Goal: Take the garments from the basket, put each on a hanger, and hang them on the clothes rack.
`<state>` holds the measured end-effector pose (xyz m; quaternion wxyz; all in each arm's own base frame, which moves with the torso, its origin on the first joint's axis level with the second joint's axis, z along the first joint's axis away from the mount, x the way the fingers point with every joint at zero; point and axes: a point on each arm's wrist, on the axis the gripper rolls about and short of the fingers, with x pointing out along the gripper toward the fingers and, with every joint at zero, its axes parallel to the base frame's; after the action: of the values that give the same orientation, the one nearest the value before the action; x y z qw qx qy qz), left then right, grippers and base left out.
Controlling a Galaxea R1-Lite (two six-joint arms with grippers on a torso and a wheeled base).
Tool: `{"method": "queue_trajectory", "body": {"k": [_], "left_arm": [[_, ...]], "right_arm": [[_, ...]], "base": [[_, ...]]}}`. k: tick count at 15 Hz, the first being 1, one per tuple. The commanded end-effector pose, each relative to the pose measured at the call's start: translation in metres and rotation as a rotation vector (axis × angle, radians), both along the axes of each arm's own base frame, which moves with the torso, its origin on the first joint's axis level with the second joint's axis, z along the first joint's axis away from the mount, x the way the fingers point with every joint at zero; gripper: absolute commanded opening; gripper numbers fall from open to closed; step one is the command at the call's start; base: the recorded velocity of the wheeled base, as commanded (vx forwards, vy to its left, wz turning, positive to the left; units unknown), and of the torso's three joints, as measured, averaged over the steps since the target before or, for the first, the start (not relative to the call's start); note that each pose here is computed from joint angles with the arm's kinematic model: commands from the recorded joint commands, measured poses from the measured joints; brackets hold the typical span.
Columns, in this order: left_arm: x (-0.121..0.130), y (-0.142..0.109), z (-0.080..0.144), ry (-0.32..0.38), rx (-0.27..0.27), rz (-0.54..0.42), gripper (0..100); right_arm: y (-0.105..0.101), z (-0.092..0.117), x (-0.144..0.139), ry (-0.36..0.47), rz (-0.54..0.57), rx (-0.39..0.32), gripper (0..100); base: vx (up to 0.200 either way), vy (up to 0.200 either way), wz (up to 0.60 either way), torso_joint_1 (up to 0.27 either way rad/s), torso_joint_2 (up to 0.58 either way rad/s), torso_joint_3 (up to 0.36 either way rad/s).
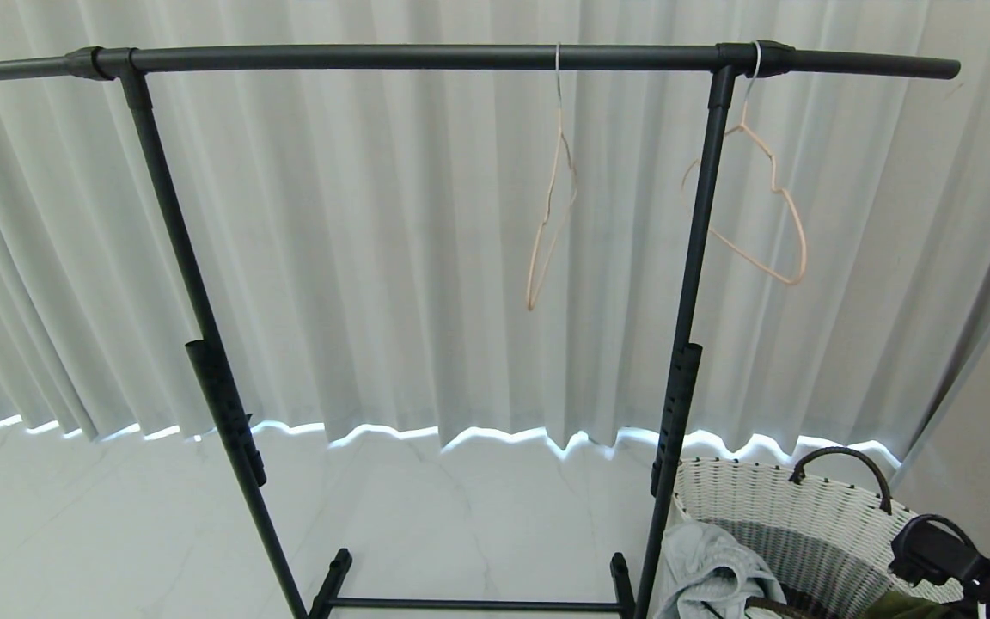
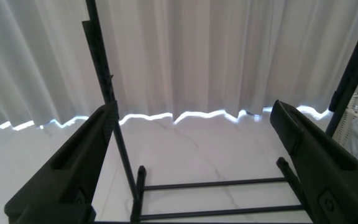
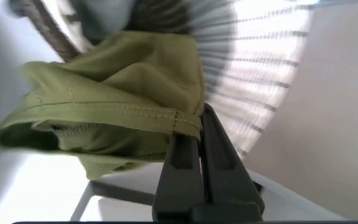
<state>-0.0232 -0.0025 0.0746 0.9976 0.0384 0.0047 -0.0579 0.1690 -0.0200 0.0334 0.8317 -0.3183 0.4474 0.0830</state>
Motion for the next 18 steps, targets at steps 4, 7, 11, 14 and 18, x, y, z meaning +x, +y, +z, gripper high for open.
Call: {"method": "queue_trajectory", "body": {"k": [4, 7, 11, 14, 18], "left_arm": [[0.0, 0.0, 0.0, -0.001, 0.019, -0.002, 100], [0.0, 0.0, 0.0, -0.001, 0.019, -0.002, 100], [0.0, 0.0, 0.0, -0.001, 0.019, -0.002, 100], [0.0, 0.0, 0.0, -0.001, 0.019, -0.002, 100], [0.0, 0.0, 0.0, -0.001, 0.022, -0.002, 100]], "right_arm": [[0.011, 0.087, -0.03, -0.288, 0.013, -0.073, 0], [0.013, 0.132, -0.061, -0.289, 0.016, -0.062, 0], [0.014, 0.143, -0.088, -0.354, 0.012, -0.061, 0], [0.015, 0.147, -0.093, -0.391, 0.025, -0.06, 0], [0.016, 0.153, -0.092, -0.413, 0.044, -0.058, 0]], "base": [[-0.05, 0.0, 0.0, 0.001, 0.0, 0.002], [-0.2, 0.0, 0.0, -0.001, 0.0, 0.001], [-0.15, 0.0, 0.0, -0.002, 0.0, 0.005], [0.0, 0.0, 0.0, 0.0, 0.0, 0.0], [0.0, 0.2, 0.0, 0.001, 0.0, 0.001]]}}
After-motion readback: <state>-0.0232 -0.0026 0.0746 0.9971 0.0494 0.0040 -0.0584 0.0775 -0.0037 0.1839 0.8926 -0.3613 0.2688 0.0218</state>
